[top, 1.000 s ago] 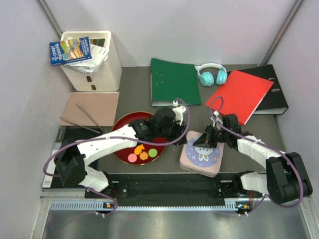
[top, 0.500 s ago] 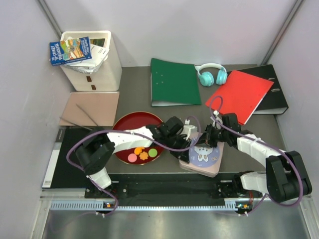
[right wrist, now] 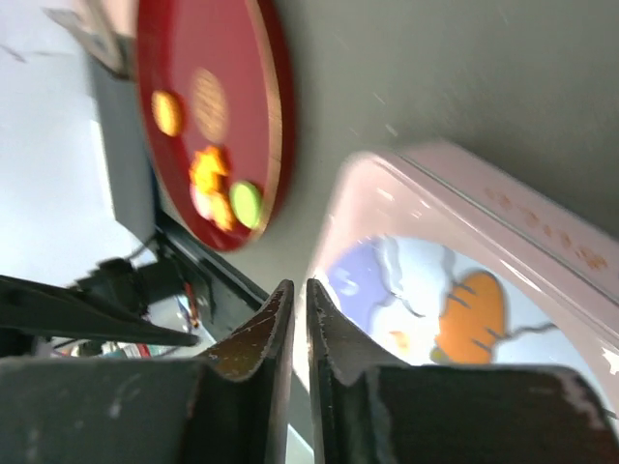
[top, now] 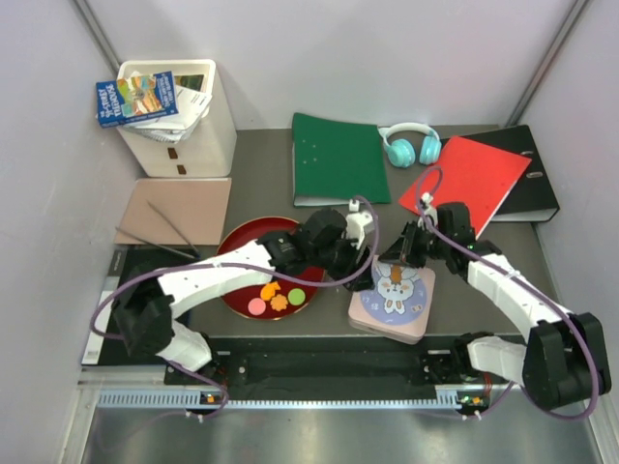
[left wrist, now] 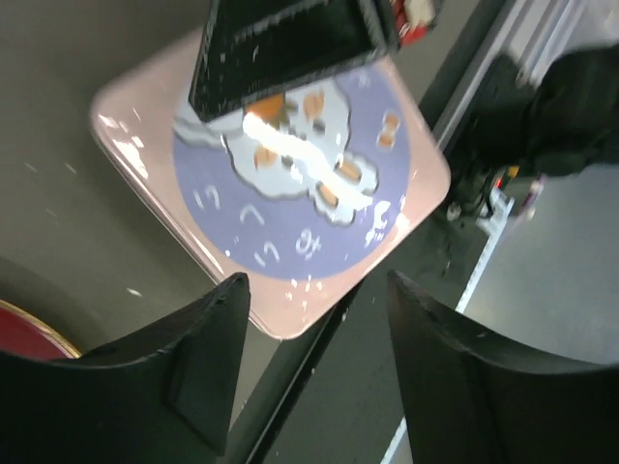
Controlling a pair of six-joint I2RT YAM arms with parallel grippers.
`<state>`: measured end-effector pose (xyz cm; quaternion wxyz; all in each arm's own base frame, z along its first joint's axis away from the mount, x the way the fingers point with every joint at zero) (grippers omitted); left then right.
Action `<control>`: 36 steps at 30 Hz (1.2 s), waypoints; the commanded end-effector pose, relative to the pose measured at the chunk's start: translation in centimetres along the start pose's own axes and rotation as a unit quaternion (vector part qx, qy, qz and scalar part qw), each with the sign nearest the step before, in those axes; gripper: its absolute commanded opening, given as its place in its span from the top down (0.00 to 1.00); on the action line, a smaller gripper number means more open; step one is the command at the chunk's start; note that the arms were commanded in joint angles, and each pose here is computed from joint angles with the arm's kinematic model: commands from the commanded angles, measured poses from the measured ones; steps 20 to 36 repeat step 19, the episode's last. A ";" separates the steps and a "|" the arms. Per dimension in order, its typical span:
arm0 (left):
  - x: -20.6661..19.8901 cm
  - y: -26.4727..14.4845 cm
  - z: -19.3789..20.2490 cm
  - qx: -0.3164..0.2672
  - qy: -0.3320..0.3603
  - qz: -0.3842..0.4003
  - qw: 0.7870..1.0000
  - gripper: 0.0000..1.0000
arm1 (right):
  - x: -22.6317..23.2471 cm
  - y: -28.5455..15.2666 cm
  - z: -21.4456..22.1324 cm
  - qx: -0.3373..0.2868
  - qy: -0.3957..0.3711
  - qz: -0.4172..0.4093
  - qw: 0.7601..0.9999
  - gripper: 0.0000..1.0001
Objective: Pack the cookies
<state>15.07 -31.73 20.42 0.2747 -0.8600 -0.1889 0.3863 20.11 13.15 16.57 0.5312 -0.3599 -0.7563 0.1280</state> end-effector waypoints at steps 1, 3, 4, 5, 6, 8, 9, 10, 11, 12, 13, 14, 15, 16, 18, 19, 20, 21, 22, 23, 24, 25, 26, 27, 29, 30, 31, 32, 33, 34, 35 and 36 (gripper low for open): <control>-2.0 -3.5 -4.5 -0.128 0.022 -0.028 0.991 0.33 | 3.8 -2.1 -3.5 -0.073 -0.055 -0.029 0.995 0.86; -1.8 -3.8 -4.7 -0.138 0.013 -0.047 0.989 0.14 | 4.5 -2.9 -4.1 -0.091 -0.066 -0.027 0.993 0.79; -1.2 -3.9 -4.6 -0.142 0.004 -0.076 0.987 0.13 | 5.1 -3.3 -4.5 -0.102 -0.074 -0.029 0.992 0.75; -0.8 -3.9 -4.6 -0.142 -0.004 -0.092 0.986 0.11 | 5.3 -3.5 -4.7 -0.110 -0.079 -0.028 0.990 0.72; -0.4 -4.0 -4.6 -0.145 -0.023 -0.106 0.984 0.11 | 5.3 -3.8 -4.9 -0.120 -0.088 -0.021 0.989 0.64; 1.2 -3.9 -4.1 -0.143 -0.056 -0.162 0.975 0.11 | 5.6 -4.4 -5.1 -0.134 -0.102 -0.015 0.986 0.57; 1.6 -4.0 -4.3 -0.146 -0.079 -0.175 0.970 0.11 | 5.2 -4.5 -5.1 -0.138 -0.111 0.004 0.984 0.51; 2.0 -4.0 -4.2 -0.147 -0.089 -0.193 0.966 0.11 | 5.4 -5.0 -5.2 -0.147 -0.120 0.011 0.982 0.50; 2.9 -4.1 -3.8 -0.146 -0.099 -0.235 0.956 0.11 | 5.3 -5.1 -5.1 -0.151 -0.125 0.020 0.980 0.48; 3.0 -4.3 -3.9 -0.151 -0.107 -0.247 0.951 0.10 | 4.9 -5.2 -5.1 -0.156 -0.135 0.035 0.978 0.47; 3.2 -4.4 -3.9 -0.151 -0.108 -0.258 0.948 0.10 | 4.8 -5.4 -5.0 -0.154 -0.139 0.041 0.977 0.46; 3.6 -4.5 -3.7 -0.147 -0.109 -0.270 0.945 0.11 | 4.9 -5.7 -4.9 -0.160 -0.150 0.045 0.975 0.46; 3.5 -4.6 -3.6 -0.138 -0.098 -0.267 0.949 0.11 | 4.7 -5.9 -4.9 -0.166 -0.152 0.055 0.973 0.45; 3.5 -4.6 -3.5 -0.133 -0.088 -0.262 0.952 0.14 | 4.8 -6.1 -5.0 -0.168 -0.156 0.058 0.972 0.45; 3.6 -4.9 -3.5 -0.138 -0.075 -0.259 0.953 0.14 | 4.9 -6.2 -5.1 -0.172 -0.164 0.063 0.969 0.45; 3.6 -5.1 -3.6 -0.139 -0.076 -0.261 0.952 0.11 | 5.1 -6.4 -5.5 -0.179 -0.165 0.063 0.968 0.44; 3.6 -5.1 -3.6 -0.139 -0.076 -0.261 0.952 0.11 | 5.1 -6.4 -5.5 -0.179 -0.165 0.063 0.968 0.44; 3.6 -5.1 -3.6 -0.139 -0.076 -0.261 0.952 0.11 | 5.1 -6.4 -5.5 -0.179 -0.165 0.063 0.968 0.44; 3.6 -5.1 -3.6 -0.139 -0.076 -0.261 0.952 0.11 | 5.1 -6.4 -5.5 -0.179 -0.165 0.063 0.968 0.44; 3.6 -5.1 -3.6 -0.139 -0.076 -0.261 0.952 0.11 | 5.1 -6.4 -5.5 -0.179 -0.165 0.063 0.968 0.44; 3.6 -5.1 -3.6 -0.139 -0.076 -0.261 0.952 0.11 | 5.1 -6.4 -5.5 -0.179 -0.165 0.063 0.968 0.44; 3.6 -5.1 -3.6 -0.139 -0.076 -0.261 0.952 0.11 | 5.1 -6.4 -5.5 -0.179 -0.165 0.063 0.968 0.44; 3.6 -5.1 -3.6 -0.139 -0.076 -0.261 0.952 0.11 | 5.1 -6.4 -5.5 -0.179 -0.165 0.063 0.968 0.44; 3.6 -5.1 -3.6 -0.139 -0.076 -0.261 0.952 0.11 | 5.1 -6.4 -5.5 -0.179 -0.165 0.063 0.968 0.44; 3.6 -5.1 -3.6 -0.139 -0.076 -0.261 0.952 0.11 | 5.1 -6.4 -5.5 -0.179 -0.165 0.063 0.968 0.44; 3.6 -5.1 -3.6 -0.139 -0.076 -0.261 0.952 0.11 | 5.1 -6.4 -5.5 -0.179 -0.165 0.063 0.968 0.44; 3.6 -5.1 -3.6 -0.139 -0.076 -0.261 0.952 0.11 | 5.1 -6.4 -5.5 -0.179 -0.165 0.063 0.968 0.44; 3.6 -5.1 -3.6 -0.139 -0.076 -0.261 0.952 0.11 | 5.1 -6.4 -5.5 -0.179 -0.165 0.063 0.968 0.44; 3.6 -5.1 -3.6 -0.139 -0.076 -0.261 0.952 0.11 | 5.1 -6.4 -5.5 -0.179 -0.165 0.063 0.968 0.44; 3.6 -5.1 -3.6 -0.139 -0.076 -0.261 0.952 0.11 | 5.1 -6.4 -5.5 -0.179 -0.165 0.063 0.968 0.44; 3.6 -5.1 -3.6 -0.139 -0.076 -0.261 0.952 0.11 | 5.1 -6.4 -5.5 -0.179 -0.165 0.063 0.968 0.44; 3.6 -5.1 -3.6 -0.139 -0.076 -0.261 0.952 0.11 | 5.1 -6.4 -5.5 -0.179 -0.165 0.063 0.968 0.44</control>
Point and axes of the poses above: each gripper's point midway between its finger pads, its own y axis out along the fingers, its own x axis along the line the jaws close on, z = x × y, the point moved 8 cm from there along -y, back along the fingers, and after that the axes turned 8 degrees about -y, right-handed, at the moved point
